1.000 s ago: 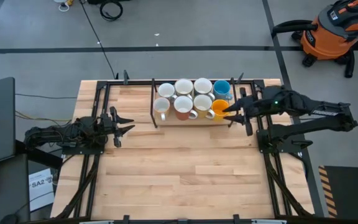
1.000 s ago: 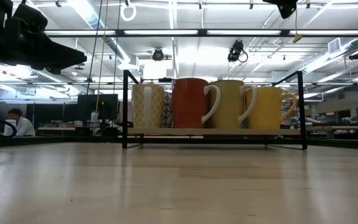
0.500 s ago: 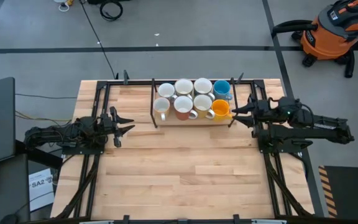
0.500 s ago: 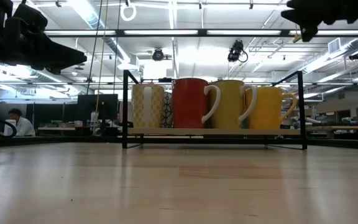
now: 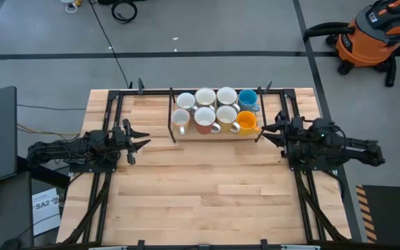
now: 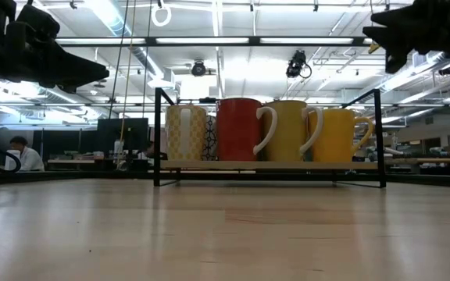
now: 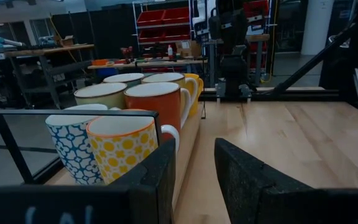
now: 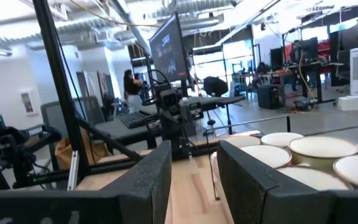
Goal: Place coffee mugs
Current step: Return to Home Position
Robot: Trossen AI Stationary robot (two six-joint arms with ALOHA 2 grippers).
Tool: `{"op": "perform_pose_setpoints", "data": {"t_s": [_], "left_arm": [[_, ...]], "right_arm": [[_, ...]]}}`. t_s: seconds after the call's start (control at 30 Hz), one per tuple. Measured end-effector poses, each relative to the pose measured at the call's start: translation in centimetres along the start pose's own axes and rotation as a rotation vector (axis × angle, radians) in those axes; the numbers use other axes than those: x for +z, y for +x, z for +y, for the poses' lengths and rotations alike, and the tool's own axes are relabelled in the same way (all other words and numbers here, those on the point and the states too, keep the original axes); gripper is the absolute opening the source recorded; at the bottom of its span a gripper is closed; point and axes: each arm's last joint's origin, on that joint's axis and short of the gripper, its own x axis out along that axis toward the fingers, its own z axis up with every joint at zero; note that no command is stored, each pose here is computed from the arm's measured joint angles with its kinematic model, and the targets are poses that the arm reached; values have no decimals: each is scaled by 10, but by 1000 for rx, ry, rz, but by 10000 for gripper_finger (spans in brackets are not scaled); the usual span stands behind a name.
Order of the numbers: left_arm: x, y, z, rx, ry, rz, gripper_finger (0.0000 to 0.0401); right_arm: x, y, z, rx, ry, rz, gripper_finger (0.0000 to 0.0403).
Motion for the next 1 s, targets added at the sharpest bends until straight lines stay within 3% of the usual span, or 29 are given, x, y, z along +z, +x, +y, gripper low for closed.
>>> {"op": "perform_pose_setpoints", "data": {"t_s": [0.3,0.6,0.83,1.0], "left_arm": [[0,0,0,0,0,0,119],[0,0,0,-1,0,0,119],[0,0,0,0,0,0,119],[0,0,0,0,0,0,119]], "right_arm": [[-38,1,-7,1,51,-30,135],[-43,1,-9,-52,36,15,135],[-59,-1,-14,-172,36,166,135],[-60,-1,-15,-190,11,181,135]]}}
